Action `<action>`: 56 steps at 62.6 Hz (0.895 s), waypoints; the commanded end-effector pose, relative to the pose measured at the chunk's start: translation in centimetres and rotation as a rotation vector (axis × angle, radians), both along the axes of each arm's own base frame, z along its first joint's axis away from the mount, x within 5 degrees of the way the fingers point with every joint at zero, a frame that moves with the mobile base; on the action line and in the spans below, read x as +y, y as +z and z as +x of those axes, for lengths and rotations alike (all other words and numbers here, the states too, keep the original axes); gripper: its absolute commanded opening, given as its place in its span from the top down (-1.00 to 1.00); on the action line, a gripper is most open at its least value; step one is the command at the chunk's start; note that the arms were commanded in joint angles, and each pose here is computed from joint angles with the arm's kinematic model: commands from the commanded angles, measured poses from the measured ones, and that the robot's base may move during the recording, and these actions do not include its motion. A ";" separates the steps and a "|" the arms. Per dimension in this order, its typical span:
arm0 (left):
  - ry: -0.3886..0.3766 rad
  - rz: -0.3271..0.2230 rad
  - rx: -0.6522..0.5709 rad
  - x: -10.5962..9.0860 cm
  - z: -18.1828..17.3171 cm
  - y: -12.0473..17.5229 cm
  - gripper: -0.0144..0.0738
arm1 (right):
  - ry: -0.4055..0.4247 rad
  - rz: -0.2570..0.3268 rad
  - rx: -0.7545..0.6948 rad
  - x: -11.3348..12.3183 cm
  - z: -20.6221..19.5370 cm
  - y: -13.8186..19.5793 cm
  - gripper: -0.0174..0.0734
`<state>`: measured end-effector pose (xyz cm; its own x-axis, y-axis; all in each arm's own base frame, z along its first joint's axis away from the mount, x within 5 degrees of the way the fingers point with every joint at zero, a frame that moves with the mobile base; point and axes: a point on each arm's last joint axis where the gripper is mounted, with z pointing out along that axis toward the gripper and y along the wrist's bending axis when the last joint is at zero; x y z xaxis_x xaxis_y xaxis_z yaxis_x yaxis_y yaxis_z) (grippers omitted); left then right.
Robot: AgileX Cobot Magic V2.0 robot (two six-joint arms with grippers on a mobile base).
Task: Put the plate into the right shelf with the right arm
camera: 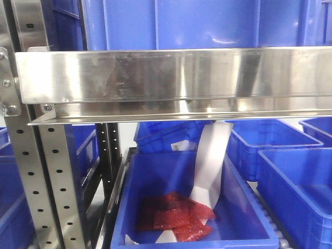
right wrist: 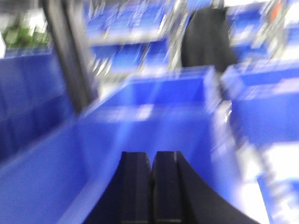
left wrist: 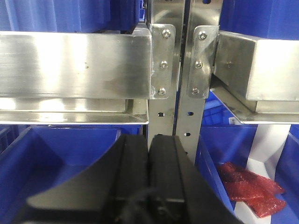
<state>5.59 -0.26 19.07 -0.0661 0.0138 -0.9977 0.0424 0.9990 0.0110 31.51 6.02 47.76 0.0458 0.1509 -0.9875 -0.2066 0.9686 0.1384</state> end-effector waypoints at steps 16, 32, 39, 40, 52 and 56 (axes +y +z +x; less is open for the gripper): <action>-0.001 -0.004 -0.077 0.0 0.0 0.5 0.78 | -0.053 -0.149 -0.138 -2.5 -10.7 -1.2 0.51; -0.001 -0.004 -0.077 0.0 0.0 0.5 0.78 | -0.052 -0.149 -0.141 -3.9 -19.3 -8.8 0.51; -0.001 -0.004 -0.077 0.0 0.0 0.5 0.78 | -0.054 -0.144 -0.163 -4.5 -22.3 -11.7 0.51; -0.001 -0.004 -0.077 0.0 0.0 0.5 0.78 | -0.055 -0.144 -0.167 -4.5 -22.7 -12.0 0.51; -0.001 -0.004 -0.077 0.0 0.0 0.5 0.78 | -0.059 -0.134 -0.213 -5.2 -26.5 -15.4 0.51; -0.001 -0.004 -0.077 0.0 0.0 0.5 0.78 | -0.060 -0.132 -0.225 -5.3 -27.0 -16.2 0.51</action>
